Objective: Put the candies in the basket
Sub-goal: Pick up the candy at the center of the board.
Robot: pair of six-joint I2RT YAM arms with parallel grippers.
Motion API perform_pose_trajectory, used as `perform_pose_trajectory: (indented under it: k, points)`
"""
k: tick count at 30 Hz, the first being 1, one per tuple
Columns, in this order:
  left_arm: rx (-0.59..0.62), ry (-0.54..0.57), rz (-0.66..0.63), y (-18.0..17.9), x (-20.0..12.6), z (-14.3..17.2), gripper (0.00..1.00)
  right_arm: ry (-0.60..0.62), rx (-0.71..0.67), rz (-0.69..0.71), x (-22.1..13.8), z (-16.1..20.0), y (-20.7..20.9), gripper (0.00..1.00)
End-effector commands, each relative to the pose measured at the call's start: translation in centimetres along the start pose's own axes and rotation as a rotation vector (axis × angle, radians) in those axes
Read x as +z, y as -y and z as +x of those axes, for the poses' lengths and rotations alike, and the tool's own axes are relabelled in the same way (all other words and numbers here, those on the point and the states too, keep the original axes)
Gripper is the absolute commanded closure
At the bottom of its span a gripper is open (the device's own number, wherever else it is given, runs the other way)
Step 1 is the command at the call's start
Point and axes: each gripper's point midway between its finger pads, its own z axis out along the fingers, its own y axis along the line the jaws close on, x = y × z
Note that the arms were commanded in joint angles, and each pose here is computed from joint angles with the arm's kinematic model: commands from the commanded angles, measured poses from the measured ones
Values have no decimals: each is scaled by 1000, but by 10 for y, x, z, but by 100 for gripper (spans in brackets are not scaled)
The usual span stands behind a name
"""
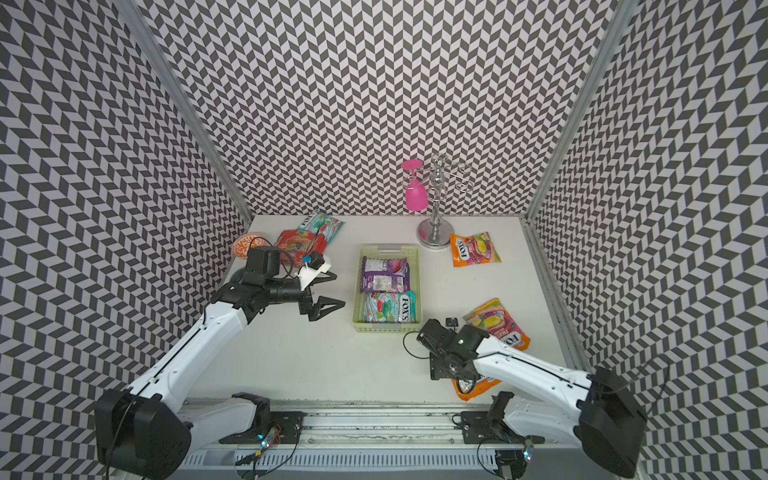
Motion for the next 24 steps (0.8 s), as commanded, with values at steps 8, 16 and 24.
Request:
perform_pose_trajectory:
  k: [8, 16, 24]
  points:
    - [7, 13, 12, 5, -1, 0, 1, 83, -46, 192, 15, -14, -1, 19]
    - [1, 12, 10, 3, -1, -2, 1, 84, -65, 305, 29, -14, 8, 27]
    - [-2, 8, 7, 2, -1, -3, 1, 77, -108, 350, 41, -10, 6, 45]
